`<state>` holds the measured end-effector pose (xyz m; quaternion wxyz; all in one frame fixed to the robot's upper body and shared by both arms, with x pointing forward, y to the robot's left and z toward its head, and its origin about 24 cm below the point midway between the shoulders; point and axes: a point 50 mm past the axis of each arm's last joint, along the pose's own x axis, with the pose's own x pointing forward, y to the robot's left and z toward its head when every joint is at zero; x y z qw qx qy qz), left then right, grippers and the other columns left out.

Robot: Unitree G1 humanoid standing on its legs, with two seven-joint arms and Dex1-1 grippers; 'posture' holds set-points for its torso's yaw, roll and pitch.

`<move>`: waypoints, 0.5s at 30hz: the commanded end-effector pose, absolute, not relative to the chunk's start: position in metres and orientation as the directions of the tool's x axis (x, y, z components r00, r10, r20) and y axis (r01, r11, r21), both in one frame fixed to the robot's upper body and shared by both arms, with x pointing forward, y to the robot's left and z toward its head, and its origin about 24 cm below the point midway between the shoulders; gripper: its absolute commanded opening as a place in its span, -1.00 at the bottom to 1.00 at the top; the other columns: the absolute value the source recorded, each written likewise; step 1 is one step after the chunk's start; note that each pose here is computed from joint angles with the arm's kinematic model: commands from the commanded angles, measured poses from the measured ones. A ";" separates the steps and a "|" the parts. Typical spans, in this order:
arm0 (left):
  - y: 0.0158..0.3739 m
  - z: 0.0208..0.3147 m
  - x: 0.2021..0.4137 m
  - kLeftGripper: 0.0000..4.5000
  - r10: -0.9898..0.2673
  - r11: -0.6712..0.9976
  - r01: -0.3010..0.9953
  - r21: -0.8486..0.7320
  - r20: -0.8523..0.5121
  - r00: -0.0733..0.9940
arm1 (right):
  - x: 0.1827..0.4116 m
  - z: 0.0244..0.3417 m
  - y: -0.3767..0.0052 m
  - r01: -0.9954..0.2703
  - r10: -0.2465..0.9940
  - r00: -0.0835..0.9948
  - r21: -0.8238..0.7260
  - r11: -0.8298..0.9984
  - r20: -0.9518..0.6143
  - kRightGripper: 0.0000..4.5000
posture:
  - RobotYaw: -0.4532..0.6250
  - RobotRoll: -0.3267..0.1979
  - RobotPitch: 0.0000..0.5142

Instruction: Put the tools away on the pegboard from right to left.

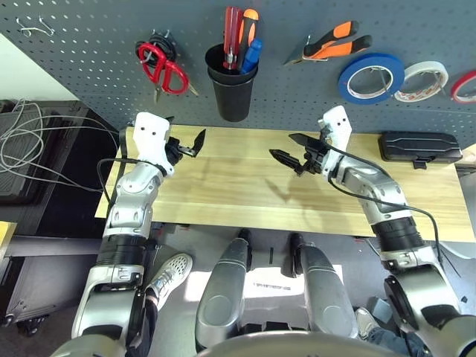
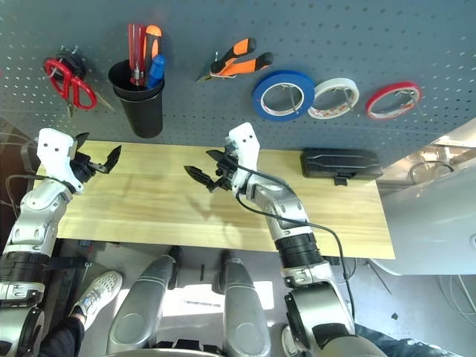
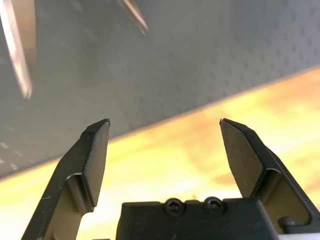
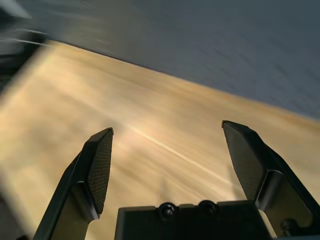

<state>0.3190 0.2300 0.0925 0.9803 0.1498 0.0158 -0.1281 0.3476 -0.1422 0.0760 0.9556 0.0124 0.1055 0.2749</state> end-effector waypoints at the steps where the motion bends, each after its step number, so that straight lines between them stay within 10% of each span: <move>1: 0.233 0.069 0.315 0.99 -0.209 0.923 0.258 0.284 -0.192 0.959 | 0.350 0.055 -0.160 -0.395 0.393 0.885 0.045 0.918 -0.248 1.00 | 0.09 0.25 0.33; 15: 0.233 0.050 0.329 0.99 -0.102 0.949 0.176 0.263 -0.272 0.957 | 0.361 0.051 -0.232 -0.005 -0.004 0.959 -0.032 0.999 -0.284 1.00 | 0.01 0.25 0.37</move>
